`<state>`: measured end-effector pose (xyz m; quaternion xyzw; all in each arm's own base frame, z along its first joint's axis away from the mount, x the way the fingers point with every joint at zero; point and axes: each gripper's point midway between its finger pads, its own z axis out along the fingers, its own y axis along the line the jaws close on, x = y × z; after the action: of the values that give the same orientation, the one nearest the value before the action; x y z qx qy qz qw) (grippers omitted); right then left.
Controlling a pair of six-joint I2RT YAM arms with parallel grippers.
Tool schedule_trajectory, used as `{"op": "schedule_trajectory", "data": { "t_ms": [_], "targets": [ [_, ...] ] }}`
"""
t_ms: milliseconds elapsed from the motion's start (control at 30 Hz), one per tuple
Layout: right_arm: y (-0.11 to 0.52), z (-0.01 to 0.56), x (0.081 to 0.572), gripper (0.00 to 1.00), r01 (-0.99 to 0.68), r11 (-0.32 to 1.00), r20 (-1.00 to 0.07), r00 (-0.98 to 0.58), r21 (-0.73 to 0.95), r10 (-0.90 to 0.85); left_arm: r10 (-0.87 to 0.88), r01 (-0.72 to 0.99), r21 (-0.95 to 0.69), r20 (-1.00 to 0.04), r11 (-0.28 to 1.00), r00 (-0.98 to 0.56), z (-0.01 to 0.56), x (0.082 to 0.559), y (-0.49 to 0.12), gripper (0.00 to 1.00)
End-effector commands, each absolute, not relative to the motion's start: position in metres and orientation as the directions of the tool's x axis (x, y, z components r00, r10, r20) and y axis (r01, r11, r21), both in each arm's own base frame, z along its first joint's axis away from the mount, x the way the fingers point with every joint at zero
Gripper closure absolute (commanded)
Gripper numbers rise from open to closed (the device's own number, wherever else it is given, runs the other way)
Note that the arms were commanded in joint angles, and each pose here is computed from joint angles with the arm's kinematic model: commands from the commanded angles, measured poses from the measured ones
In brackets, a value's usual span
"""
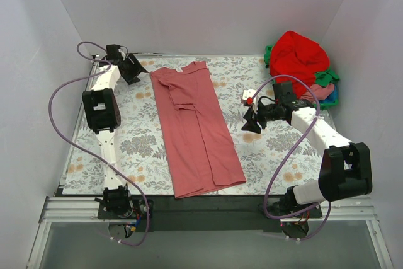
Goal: Fold and stack the t-shirts
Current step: Fold the tshirt
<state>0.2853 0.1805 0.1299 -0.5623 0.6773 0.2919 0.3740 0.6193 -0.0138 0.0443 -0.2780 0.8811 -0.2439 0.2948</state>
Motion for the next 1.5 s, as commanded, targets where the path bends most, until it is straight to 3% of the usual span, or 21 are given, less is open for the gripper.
{"op": "schedule_trajectory", "data": {
  "t_ms": [0,167,333,433,533,567,633,667,767,800,867,900,1100,1200,1400,1433,1467],
  "targets": [
    [0.181,0.137,0.284,0.41,-0.979,0.198,-0.854,-0.072,-0.037,-0.516,-0.556,-0.237,-0.538,-0.569,0.809,-0.606,0.141,0.608,0.013,0.41],
    [0.179,0.14,0.283,0.41,-0.978,0.204,-0.856,-0.06,-0.054,-0.513,-0.446,-0.134,-0.442,-0.746,0.887,-0.494,0.22,0.564,0.022,0.33],
    [0.179,0.149,0.281,0.41,-0.975,0.207,-0.861,-0.035,-0.082,-0.508,-0.453,-0.061,-0.481,-0.765,0.875,-0.457,0.237,0.511,0.004,0.02],
    [0.178,0.158,0.278,0.41,-0.97,0.212,-0.865,0.0,-0.122,-0.502,-0.458,0.082,-0.583,-0.71,0.808,-0.534,0.229,0.472,-0.033,0.02],
    [0.172,0.171,0.282,0.4,-0.943,0.255,-0.861,0.059,-0.214,-0.505,-0.427,0.225,-0.692,-0.633,0.686,-0.646,0.228,0.425,-0.076,0.05],
    [0.17,0.177,0.282,0.27,-0.93,0.278,-0.862,0.072,-0.24,-0.502,-0.401,0.24,-0.699,-0.619,0.674,-0.675,0.225,0.411,-0.095,0.05],
    [0.168,0.174,0.281,0.11,-0.926,0.289,-0.86,0.066,-0.242,-0.506,-0.284,0.316,-0.579,-0.717,0.752,-0.637,0.225,0.388,-0.114,0.05],
    [0.17,0.166,0.279,0.02,-0.935,0.288,-0.866,0.039,-0.208,-0.499,-0.156,0.411,-0.537,-0.727,0.737,-0.669,0.217,0.36,-0.161,0.04],
    [0.177,0.143,0.246,0.01,-0.986,0.156,-0.871,-0.027,-0.058,-0.491,0.049,0.571,-0.402,-0.787,0.716,-0.615,0.219,0.305,-0.21,0.04],
    [0.183,0.143,0.234,0.02,-0.995,0.05,-0.883,0.055,-0.089,-0.467,0.104,0.592,-0.362,-0.787,0.72,-0.608,0.209,0.291,-0.216,0.05],
    [0.182,0.132,0.207,0.02,-0.999,-0.017,-0.889,0.037,-0.032,-0.457,0.174,0.643,-0.322,-0.792,0.694,-0.585,0.208,0.259,-0.229,0.08],
    [0.183,0.132,0.203,0.02,-0.996,-0.047,-0.893,0.087,-0.074,-0.441,0.258,0.703,-0.303,-0.779,0.643,-0.571,0.196,0.23,-0.247,0.14],
    [0.177,0.134,0.204,0.01,-0.993,-0.023,-0.873,0.111,-0.114,-0.475,0.538,0.799,-0.115,-0.682,0.59,-0.495,0.157,0.159,-0.264,0.36],
    [0.174,0.133,0.209,0.01,-0.995,0.004,-0.862,0.082,-0.096,-0.501,0.656,0.842,0.013,-0.634,0.54,-0.41,0.138,0.144,-0.263,0.38],
    [0.172,0.125,0.205,0.02,-0.996,0.002,-0.858,0.076,-0.089,-0.509,0.85,0.881,0.163,-0.387,0.444,-0.357,0.085,0.124,-0.252,0.41],
    [0.172,0.123,0.204,0.02,-0.997,0.004,-0.856,0.069,-0.082,-0.512,0.863,0.878,0.163,-0.333,0.45,-0.381,0.082,0.117,-0.246,0.42],
    [0.171,0.121,0.205,0.02,-0.997,0.005,-0.854,0.066,-0.08,-0.515,0.868,0.877,0.162,-0.309,0.452,-0.389,0.08,0.111,-0.25,0.5]
  ]
}}
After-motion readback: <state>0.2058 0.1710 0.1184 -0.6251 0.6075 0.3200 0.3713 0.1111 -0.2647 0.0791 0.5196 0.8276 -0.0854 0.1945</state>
